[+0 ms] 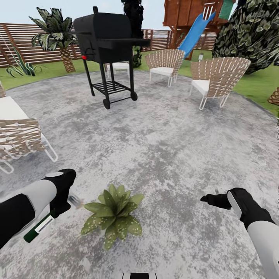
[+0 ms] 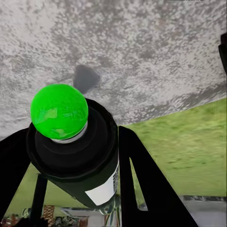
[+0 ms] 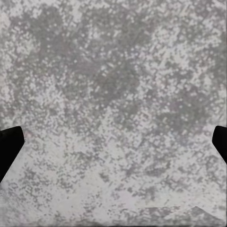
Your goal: Pick up the pesticide atomizer in the garden and spray insectifuge to fully cover both potted plants in the garden.
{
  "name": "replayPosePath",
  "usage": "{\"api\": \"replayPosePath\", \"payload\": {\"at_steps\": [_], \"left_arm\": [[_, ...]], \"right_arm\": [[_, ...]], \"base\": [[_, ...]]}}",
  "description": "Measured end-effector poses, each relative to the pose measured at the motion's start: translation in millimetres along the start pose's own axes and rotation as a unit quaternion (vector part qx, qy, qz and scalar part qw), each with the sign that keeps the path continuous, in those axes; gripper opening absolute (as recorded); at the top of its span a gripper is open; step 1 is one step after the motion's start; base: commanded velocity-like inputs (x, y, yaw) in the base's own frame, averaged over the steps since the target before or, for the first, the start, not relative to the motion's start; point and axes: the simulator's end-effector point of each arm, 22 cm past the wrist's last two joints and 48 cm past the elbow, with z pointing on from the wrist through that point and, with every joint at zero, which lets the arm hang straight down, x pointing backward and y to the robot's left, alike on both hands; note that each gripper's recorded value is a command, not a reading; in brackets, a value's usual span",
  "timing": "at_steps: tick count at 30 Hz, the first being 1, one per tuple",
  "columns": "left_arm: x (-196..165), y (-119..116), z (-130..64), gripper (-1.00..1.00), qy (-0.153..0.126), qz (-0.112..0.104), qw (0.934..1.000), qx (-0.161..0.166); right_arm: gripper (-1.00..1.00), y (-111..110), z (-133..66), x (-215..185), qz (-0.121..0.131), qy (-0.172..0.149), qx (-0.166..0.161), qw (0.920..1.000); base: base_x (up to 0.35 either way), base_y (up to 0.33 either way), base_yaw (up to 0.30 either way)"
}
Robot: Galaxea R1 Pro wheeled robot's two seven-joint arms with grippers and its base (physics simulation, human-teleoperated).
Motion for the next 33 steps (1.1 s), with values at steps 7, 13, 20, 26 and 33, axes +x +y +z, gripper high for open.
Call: {"api": "replayPosePath", "payload": {"at_steps": [7,13,20,26,33], "left_arm": [[2.8,-5.4,8.2,-1.0,0.006,0.002,1.0,0.005],[3.1,-5.5,8.9,-1.0,0.006,0.003,1.0,0.005],[2.7,-6.4,7.9,-1.0,0.004,0.001,1.0,0.007],[2.9,-6.3,6.7,-1.0,0.003,0.001,1.0,0.007],[3.4,-6.0,5.3,-1.0,0.002,0.0,1.0,0.006]], "right_arm": [[1.0,-0.3,-0.2,-0.5,0.0,0.0,0.001,1.0],[1.0,-0.2,-0.3,-0.7,0.0,-0.001,0.001,1.0],[1.0,-0.2,-1.1,-1.3,0.0,-0.002,0.001,1.0],[1.0,0.1,-2.2,-2.2,0.0,-0.003,0.0,1.0],[1.0,0.5,-3.6,-3.2,0.0,-0.004,0.0,1.0]], "base": [[0.019,0.076,-0.045],[0.0,0.02,0.0],[0.017,0.264,-0.179],[0.001,0.331,-0.252],[0.004,0.34,-0.255]]}}
